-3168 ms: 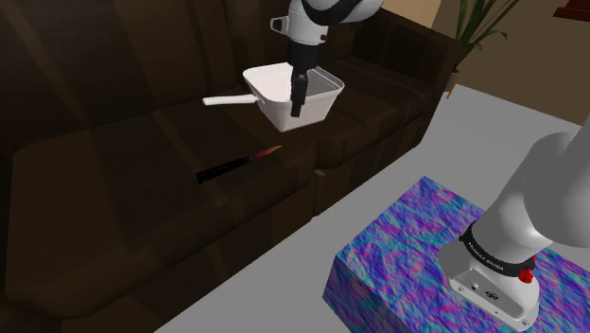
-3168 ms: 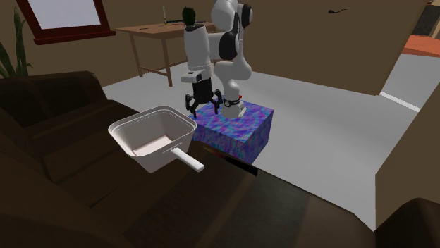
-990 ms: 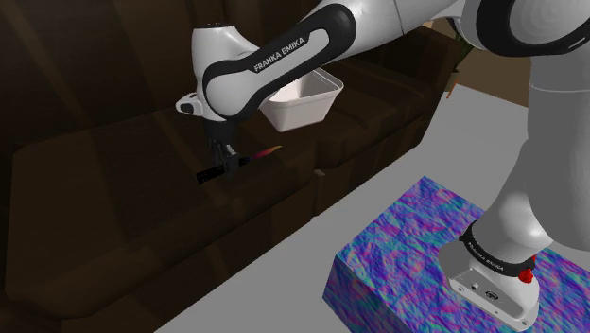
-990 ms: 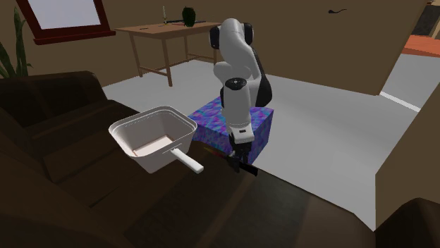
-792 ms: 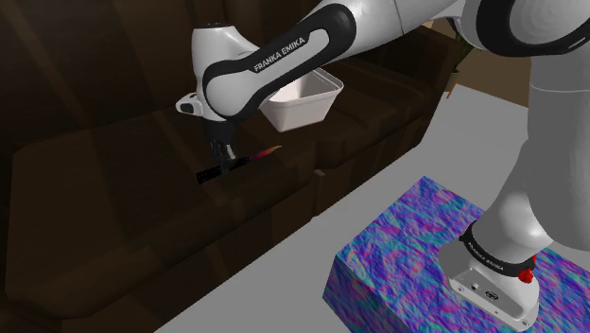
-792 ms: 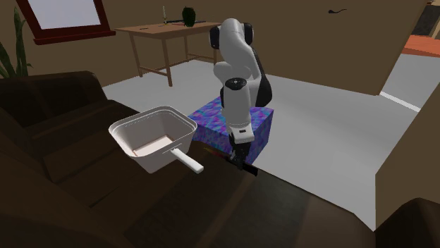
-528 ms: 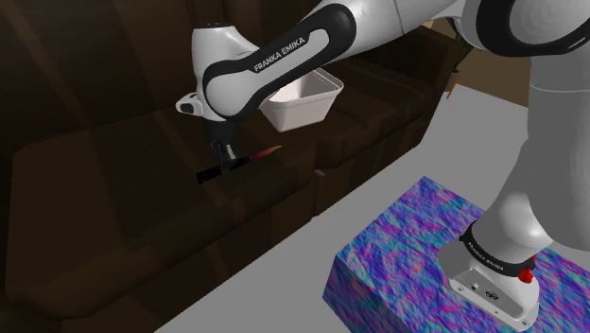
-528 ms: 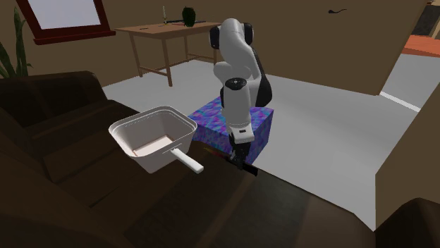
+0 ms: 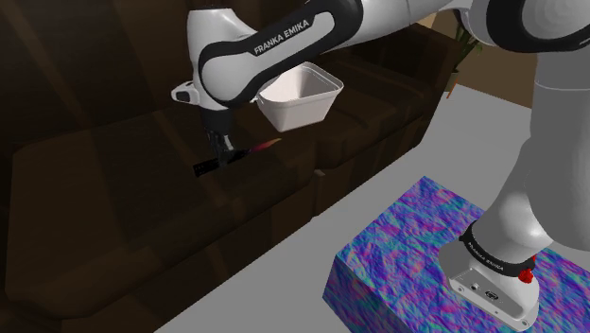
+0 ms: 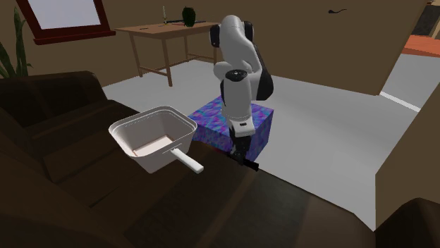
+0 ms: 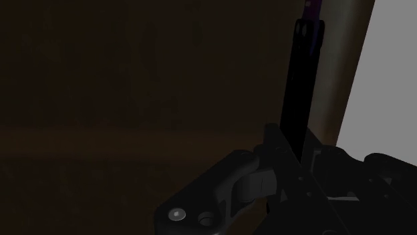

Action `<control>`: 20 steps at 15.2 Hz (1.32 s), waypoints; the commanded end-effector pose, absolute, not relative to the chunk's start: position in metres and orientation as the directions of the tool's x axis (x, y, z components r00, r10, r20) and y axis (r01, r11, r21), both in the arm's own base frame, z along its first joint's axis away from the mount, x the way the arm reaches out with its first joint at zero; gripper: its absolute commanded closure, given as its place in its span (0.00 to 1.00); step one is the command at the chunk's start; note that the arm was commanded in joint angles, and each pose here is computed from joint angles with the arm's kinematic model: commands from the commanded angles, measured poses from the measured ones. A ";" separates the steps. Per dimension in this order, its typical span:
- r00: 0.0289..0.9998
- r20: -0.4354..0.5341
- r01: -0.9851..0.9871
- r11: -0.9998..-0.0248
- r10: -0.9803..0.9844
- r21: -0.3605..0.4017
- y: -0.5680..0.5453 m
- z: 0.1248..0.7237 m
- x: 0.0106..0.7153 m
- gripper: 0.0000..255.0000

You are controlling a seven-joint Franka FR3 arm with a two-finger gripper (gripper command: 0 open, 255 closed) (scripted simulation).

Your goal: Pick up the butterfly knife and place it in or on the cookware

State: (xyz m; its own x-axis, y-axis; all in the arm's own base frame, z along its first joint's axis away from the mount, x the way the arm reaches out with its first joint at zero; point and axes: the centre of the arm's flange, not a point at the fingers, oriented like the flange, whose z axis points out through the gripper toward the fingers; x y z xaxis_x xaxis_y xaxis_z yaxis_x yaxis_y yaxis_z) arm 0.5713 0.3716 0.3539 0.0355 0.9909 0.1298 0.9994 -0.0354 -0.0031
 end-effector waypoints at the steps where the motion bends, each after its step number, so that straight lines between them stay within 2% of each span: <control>1: 0.036 0.130 0.999 -0.035 0.991 -0.003 0.371 0.364 0.571 1.00; 20: 0.036 0.130 0.999 -0.035 0.991 -0.003 0.371 0.464 0.571 1.00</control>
